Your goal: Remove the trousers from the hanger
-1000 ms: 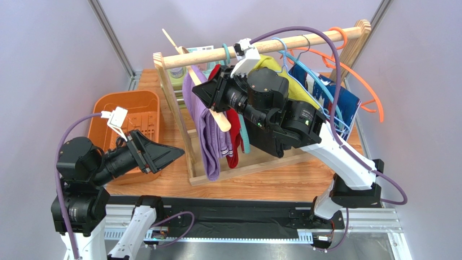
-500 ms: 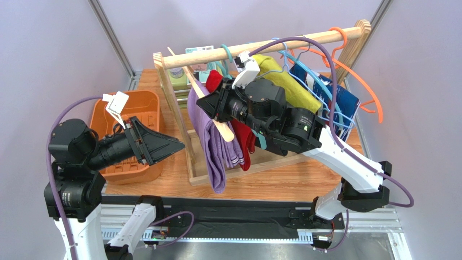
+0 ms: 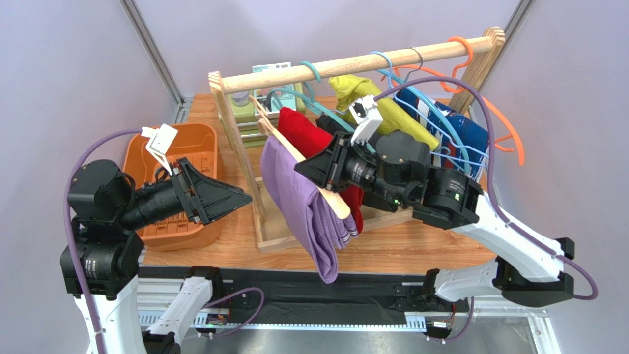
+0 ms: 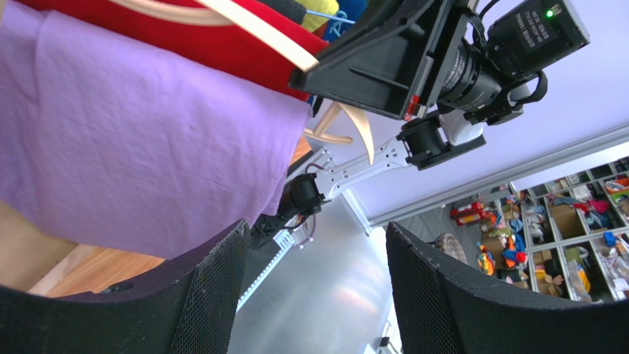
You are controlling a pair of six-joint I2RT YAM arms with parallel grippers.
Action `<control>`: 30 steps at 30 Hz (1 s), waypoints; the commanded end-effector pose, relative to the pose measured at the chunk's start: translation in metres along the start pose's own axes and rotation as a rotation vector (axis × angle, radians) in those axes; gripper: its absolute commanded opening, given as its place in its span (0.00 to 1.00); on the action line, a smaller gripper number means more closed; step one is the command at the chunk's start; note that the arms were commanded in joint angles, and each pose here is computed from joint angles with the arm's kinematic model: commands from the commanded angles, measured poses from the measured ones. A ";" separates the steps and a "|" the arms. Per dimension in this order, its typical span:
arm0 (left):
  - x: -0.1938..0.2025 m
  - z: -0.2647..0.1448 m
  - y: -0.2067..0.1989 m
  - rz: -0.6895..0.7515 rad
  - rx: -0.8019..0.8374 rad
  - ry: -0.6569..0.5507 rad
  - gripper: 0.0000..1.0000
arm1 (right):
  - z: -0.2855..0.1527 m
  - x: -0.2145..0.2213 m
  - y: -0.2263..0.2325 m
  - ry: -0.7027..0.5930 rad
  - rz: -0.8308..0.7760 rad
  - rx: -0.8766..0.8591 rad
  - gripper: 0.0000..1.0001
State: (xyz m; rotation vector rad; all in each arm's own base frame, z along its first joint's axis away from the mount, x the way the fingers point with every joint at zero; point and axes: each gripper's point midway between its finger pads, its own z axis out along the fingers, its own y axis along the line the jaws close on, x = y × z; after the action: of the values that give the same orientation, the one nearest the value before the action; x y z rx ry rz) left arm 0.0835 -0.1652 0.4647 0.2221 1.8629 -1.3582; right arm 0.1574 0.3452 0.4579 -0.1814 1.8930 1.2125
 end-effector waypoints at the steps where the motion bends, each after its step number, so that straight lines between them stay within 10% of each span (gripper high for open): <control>1: -0.001 -0.001 -0.004 0.011 0.013 0.010 0.74 | -0.035 -0.016 0.025 -0.044 0.051 -0.136 0.00; 21: -0.008 0.002 -0.001 0.000 -0.015 -0.012 0.65 | -0.088 -0.016 0.017 -0.042 0.108 -0.128 0.00; 30: -0.018 0.051 -0.005 0.206 -0.100 0.043 0.64 | -0.088 -0.030 0.006 -0.110 0.130 -0.059 0.00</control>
State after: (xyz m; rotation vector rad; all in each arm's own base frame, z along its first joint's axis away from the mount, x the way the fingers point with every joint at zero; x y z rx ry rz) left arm 0.0827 -0.2020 0.4741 0.4657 1.9219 -1.3763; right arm 0.1120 0.2880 0.4371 -0.1751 1.9837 1.2454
